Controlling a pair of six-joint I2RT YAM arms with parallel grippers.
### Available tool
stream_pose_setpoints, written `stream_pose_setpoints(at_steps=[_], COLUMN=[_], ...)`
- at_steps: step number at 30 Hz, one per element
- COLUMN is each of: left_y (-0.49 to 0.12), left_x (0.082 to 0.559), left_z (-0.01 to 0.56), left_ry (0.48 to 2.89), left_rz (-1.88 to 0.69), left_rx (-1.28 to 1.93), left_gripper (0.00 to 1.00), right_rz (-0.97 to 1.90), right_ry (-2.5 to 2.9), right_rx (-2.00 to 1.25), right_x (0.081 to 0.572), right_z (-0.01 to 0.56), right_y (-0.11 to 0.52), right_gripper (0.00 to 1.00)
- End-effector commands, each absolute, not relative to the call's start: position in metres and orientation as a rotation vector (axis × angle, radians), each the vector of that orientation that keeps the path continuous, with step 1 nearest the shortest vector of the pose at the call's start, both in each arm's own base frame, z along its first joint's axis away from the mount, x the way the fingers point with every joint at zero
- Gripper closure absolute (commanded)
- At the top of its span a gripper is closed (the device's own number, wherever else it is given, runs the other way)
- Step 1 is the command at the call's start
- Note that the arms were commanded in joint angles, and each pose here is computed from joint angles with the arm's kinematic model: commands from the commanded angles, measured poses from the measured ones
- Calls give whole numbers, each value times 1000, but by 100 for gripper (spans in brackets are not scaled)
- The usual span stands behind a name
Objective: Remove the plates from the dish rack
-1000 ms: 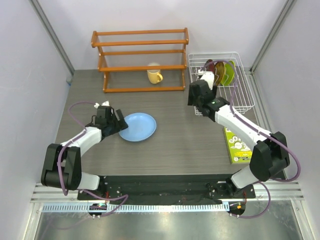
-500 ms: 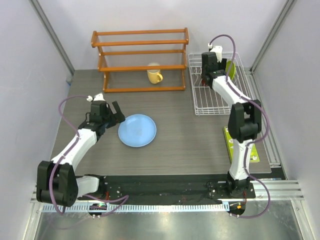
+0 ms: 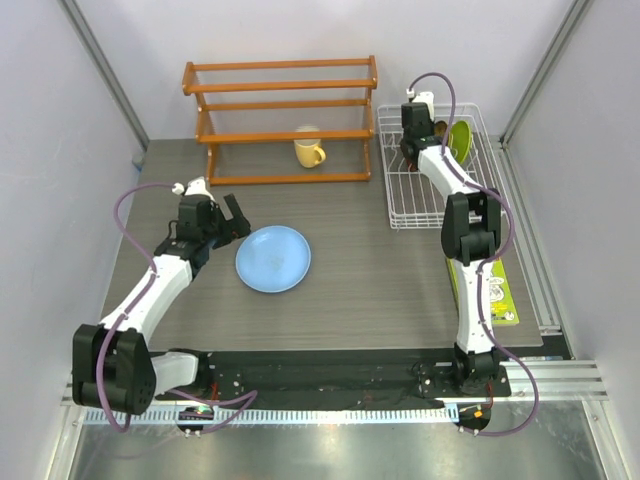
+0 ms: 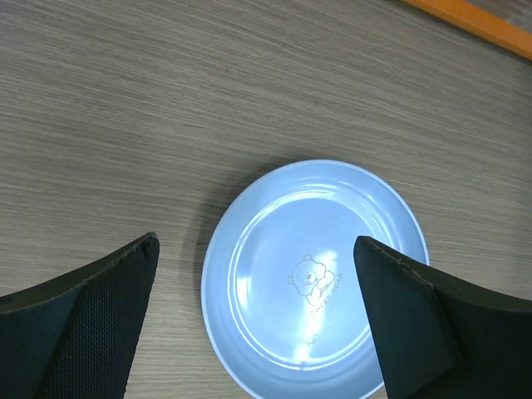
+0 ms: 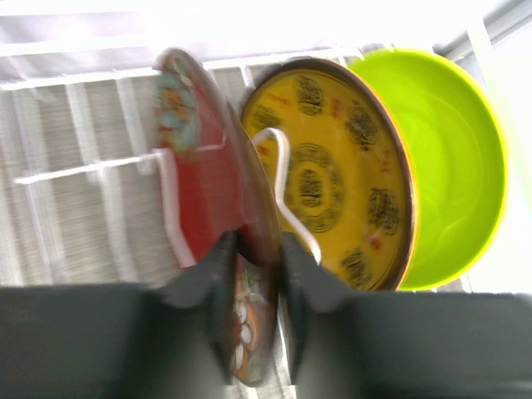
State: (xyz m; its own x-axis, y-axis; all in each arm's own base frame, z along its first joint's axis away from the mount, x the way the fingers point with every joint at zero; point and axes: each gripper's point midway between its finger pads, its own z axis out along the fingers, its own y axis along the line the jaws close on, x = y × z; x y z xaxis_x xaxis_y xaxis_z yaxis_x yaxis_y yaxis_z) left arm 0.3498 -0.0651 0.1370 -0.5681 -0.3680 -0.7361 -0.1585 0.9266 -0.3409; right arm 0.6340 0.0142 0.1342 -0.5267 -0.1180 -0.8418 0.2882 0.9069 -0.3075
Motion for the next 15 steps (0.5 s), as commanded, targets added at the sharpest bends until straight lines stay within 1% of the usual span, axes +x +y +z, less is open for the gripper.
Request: stream_pose_setpoints(at_steps=[1, 3, 6, 8, 11, 12, 13, 15], left_y=[-71, -72, -74, -74, -74, -74, -74, -74], left_x=[366, 366, 366, 365, 363, 363, 362, 360], left_z=[152, 149, 149, 151, 156, 157, 158, 161], left_ry=[2130, 2140, 2138, 2132, 2120, 2117, 2116, 2107], left_rz=[-324, -331, -345, -349, -353, -354, -354, -360], left_rx=[-343, -346, -347, -347, -346, -346, -346, -347], left_gripper=[1, 1, 1, 0, 1, 1, 1, 0], right_rz=[-478, -486, -546, -638, -725, -734, -721, -734], right_ry=[1972, 1958, 1918, 1875, 1794, 1787, 1737, 1714], right_rx=[120, 100, 97, 124, 186, 195, 225, 250], right_x=[647, 647, 643, 637, 625, 621, 614, 603], right_z=[173, 183, 200, 217, 250, 252, 277, 287], right_y=[17, 20, 22, 15, 5, 3, 2, -1], right_gripper=[95, 99, 99, 99, 99, 99, 99, 99])
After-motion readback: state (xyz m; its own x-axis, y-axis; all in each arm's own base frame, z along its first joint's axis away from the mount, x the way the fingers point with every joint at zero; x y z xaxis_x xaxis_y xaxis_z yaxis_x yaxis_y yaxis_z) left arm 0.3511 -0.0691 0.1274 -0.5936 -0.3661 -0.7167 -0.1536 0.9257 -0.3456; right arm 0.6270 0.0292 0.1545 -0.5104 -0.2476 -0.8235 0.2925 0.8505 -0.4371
